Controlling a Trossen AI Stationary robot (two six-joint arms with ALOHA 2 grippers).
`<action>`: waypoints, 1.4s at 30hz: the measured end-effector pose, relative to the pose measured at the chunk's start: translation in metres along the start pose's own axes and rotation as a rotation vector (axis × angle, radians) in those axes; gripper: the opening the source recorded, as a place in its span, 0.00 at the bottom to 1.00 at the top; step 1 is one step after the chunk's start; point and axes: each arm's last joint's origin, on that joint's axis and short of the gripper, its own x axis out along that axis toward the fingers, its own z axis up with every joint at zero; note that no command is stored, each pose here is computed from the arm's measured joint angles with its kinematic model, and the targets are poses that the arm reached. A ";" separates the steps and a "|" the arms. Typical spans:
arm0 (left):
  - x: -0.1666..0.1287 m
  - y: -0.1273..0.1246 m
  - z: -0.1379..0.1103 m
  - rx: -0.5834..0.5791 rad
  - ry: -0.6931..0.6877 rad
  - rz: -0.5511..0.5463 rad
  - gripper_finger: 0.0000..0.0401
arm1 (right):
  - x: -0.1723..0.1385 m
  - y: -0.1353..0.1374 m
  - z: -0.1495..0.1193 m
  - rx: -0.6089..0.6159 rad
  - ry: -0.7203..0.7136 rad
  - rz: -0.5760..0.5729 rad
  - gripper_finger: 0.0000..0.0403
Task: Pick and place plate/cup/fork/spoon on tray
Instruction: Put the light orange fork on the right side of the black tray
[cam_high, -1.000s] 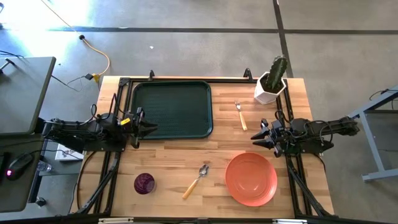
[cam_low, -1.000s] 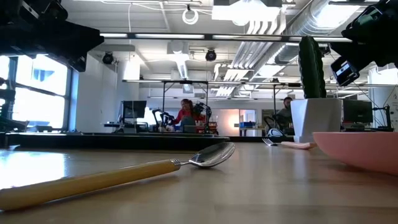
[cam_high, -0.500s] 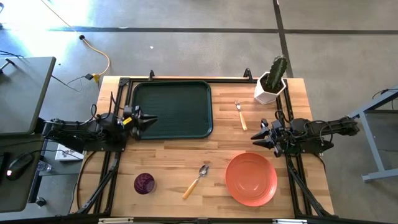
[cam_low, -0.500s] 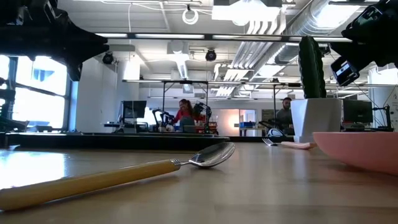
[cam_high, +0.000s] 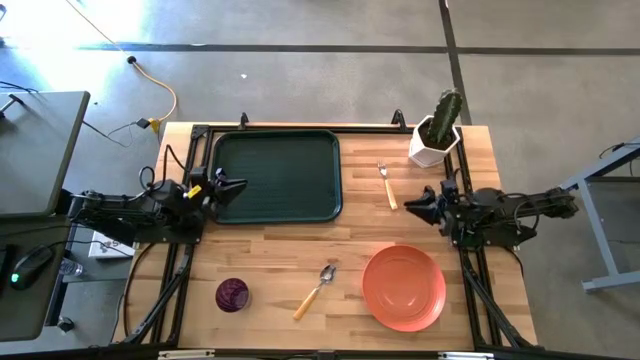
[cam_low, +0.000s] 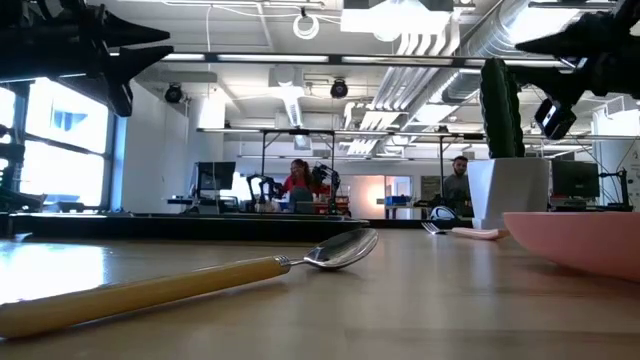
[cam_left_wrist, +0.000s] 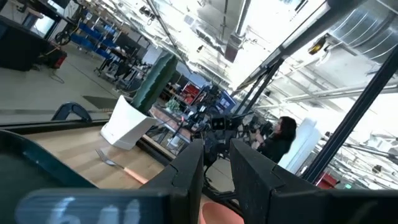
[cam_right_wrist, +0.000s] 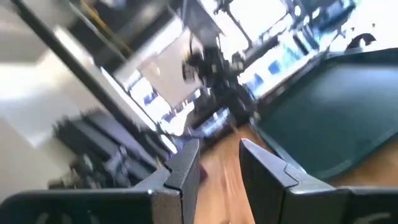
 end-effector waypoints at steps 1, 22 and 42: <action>0.000 0.000 0.000 0.002 0.001 0.001 0.18 | 0.000 0.001 0.003 0.007 -0.036 0.003 0.26; 0.000 0.001 -0.001 0.066 0.007 0.008 0.18 | -0.011 0.071 0.109 -0.210 -0.159 -0.337 0.26; 0.000 0.005 -0.008 0.114 0.082 0.049 0.18 | 0.052 0.081 0.101 0.023 0.402 -0.943 0.26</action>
